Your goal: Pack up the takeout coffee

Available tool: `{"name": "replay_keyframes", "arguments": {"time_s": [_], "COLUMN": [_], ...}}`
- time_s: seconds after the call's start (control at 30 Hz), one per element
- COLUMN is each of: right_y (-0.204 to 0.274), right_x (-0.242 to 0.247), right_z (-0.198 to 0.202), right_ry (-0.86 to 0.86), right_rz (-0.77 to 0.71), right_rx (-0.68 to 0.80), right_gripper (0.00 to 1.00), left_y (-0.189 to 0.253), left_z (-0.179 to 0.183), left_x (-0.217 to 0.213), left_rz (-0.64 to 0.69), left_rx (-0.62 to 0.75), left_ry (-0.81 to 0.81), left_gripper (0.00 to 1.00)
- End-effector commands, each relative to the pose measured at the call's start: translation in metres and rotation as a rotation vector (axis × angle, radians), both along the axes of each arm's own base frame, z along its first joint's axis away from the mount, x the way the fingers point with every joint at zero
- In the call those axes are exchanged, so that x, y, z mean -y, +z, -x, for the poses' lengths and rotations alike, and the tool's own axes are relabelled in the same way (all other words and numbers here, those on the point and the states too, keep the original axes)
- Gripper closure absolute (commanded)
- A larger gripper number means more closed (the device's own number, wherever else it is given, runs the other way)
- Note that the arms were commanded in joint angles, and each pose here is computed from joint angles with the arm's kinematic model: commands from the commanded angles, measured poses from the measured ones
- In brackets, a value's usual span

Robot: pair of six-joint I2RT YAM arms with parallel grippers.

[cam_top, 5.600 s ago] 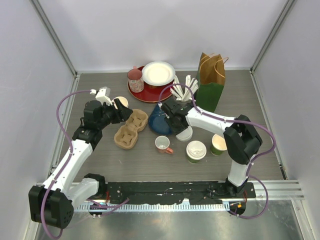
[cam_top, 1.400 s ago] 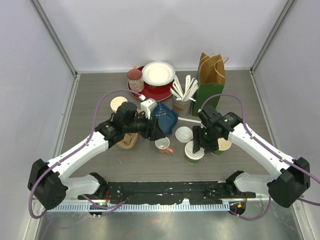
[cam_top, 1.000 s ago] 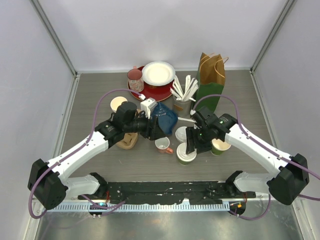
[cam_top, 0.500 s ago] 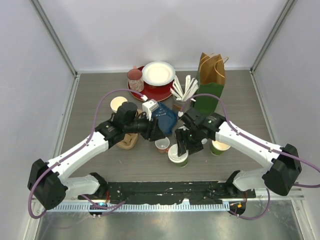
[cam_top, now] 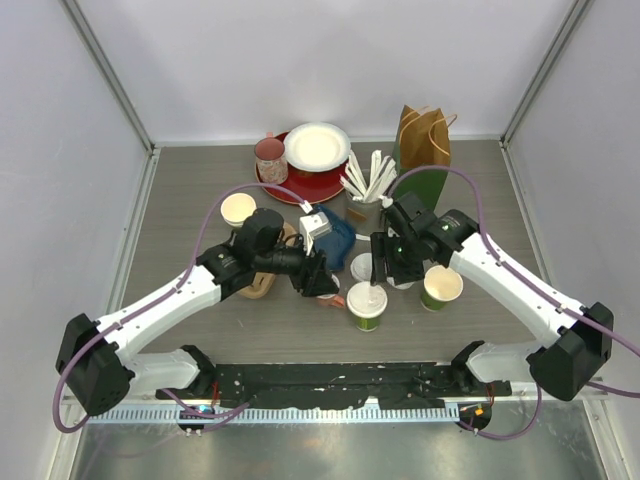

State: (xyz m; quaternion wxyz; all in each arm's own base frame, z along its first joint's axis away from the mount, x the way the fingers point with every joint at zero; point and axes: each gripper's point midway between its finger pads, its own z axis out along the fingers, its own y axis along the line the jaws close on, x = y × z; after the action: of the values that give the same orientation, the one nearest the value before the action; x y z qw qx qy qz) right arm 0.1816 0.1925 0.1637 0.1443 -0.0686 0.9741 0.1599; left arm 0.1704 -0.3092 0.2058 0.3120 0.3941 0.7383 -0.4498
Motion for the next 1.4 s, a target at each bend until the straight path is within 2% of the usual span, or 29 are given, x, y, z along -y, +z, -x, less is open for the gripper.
{"name": "replay_keyframes", "arguments": {"time_s": [0.0, 0.17, 0.43, 0.77, 1.0, 1.37], "right_y": [0.018, 0.008, -0.037, -0.081, -0.099, -0.110], "right_x": [0.029, 0.049, 0.049, 0.046, 0.045, 0.037], "right_z": [-0.042, -0.088, -0.114, -0.109, -0.101, -0.101], "right_ry": [-0.071, -0.122, -0.069, -0.046, -0.026, 0.001], "right_rz": [0.095, 0.150, 0.232, 0.231, 0.225, 0.202], "right_rx": [0.178, 0.268, 0.273, 0.233, 0.234, 0.237], "right_gripper": [0.39, 0.41, 0.42, 0.42, 0.51, 0.56], "left_y": [0.023, 0.024, 0.024, 0.020, 0.020, 0.021], "left_z": [0.000, 0.000, 0.002, 0.000, -0.001, 0.000], "left_x": [0.013, 0.014, 0.011, 0.013, 0.014, 0.015], "left_rz": [0.070, 0.071, 0.071, 0.053, 0.051, 0.056], "left_rx": [0.056, 0.057, 0.068, 0.058, 0.052, 0.044], "left_ry": [-0.048, -0.051, -0.045, -0.048, -0.054, -0.063], "left_gripper": [0.46, 0.46, 0.46, 0.47, 0.47, 0.47]}}
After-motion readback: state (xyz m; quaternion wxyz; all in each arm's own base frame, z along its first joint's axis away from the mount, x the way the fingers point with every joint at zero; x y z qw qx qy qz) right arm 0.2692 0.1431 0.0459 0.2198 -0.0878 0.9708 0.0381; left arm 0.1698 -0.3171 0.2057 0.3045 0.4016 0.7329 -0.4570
